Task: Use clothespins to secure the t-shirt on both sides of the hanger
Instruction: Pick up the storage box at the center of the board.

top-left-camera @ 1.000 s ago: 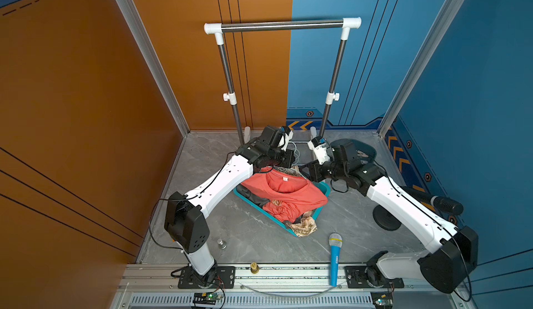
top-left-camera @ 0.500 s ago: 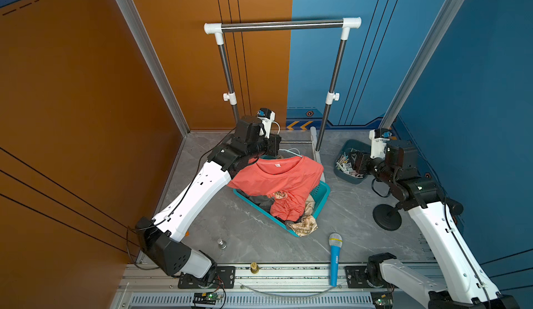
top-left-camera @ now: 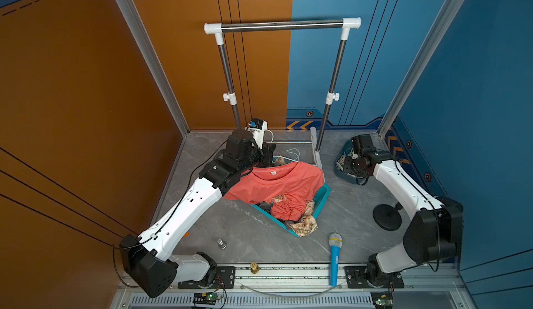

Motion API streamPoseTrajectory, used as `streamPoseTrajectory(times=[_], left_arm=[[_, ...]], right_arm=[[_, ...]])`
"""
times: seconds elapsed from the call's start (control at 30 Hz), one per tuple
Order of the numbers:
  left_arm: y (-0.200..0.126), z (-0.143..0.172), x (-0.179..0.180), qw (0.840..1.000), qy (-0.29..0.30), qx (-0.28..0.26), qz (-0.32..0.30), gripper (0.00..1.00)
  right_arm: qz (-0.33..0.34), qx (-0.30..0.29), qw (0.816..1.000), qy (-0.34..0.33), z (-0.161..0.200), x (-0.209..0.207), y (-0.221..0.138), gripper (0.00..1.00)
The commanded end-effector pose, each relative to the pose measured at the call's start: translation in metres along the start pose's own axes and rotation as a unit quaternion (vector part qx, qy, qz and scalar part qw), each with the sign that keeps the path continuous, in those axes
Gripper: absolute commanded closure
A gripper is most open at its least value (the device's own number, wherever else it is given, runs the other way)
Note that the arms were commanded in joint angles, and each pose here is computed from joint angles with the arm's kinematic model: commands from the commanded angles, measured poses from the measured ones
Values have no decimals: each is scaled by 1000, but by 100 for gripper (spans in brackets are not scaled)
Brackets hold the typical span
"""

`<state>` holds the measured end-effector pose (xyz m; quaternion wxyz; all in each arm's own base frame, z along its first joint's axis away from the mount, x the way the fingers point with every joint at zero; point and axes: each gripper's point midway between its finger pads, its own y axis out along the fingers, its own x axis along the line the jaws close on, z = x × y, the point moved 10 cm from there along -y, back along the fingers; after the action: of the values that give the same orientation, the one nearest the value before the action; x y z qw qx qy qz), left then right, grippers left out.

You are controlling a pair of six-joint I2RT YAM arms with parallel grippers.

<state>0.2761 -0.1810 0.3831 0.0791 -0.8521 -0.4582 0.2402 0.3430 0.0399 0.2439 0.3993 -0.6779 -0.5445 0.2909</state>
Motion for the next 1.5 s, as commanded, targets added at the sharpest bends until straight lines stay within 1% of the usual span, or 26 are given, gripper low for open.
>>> streamPoseTrajectory(times=[0.0, 0.1, 0.2, 0.43, 0.5, 0.63, 0.7, 0.9, 0.97, 1.17, 1.47], left_arm=[[-13, -11, 0, 999, 9, -34, -3, 99], [-13, -10, 0, 999, 13, -35, -4, 99], [-11, -9, 0, 999, 17, -34, -4, 98], [-9, -12, 1, 999, 21, -31, -6, 98], [-8, -12, 1, 999, 21, -30, -5, 98], [-4, -12, 1, 999, 20, -29, -5, 98], [0, -12, 3, 999, 18, -28, -7, 98], [10, -12, 2, 1000, 10, -18, 0, 98], [12, -12, 3, 1000, 10, -17, -1, 98], [14, -11, 4, 1000, 8, -14, -9, 98], [20, -14, 3, 1000, 4, -11, -7, 98]], right_arm=[[24, -24, 999, 21, -27, 3, 8, 48], [35, 0, 999, 25, -40, 4, 35, 52], [34, 17, 999, 34, -51, 3, 58, 59], [58, 40, 997, 37, -59, -2, 96, 62], [67, 46, 996, 48, -59, -10, 102, 62], [72, 58, 993, 68, -57, -25, 110, 53], [73, 61, 993, 70, -57, -28, 113, 51], [60, 66, 992, 86, -61, -34, 122, 51], [60, 79, 991, 88, -58, -35, 136, 51], [55, 81, 991, 89, -64, -32, 150, 52], [47, 78, 992, 89, -69, -28, 158, 59]])
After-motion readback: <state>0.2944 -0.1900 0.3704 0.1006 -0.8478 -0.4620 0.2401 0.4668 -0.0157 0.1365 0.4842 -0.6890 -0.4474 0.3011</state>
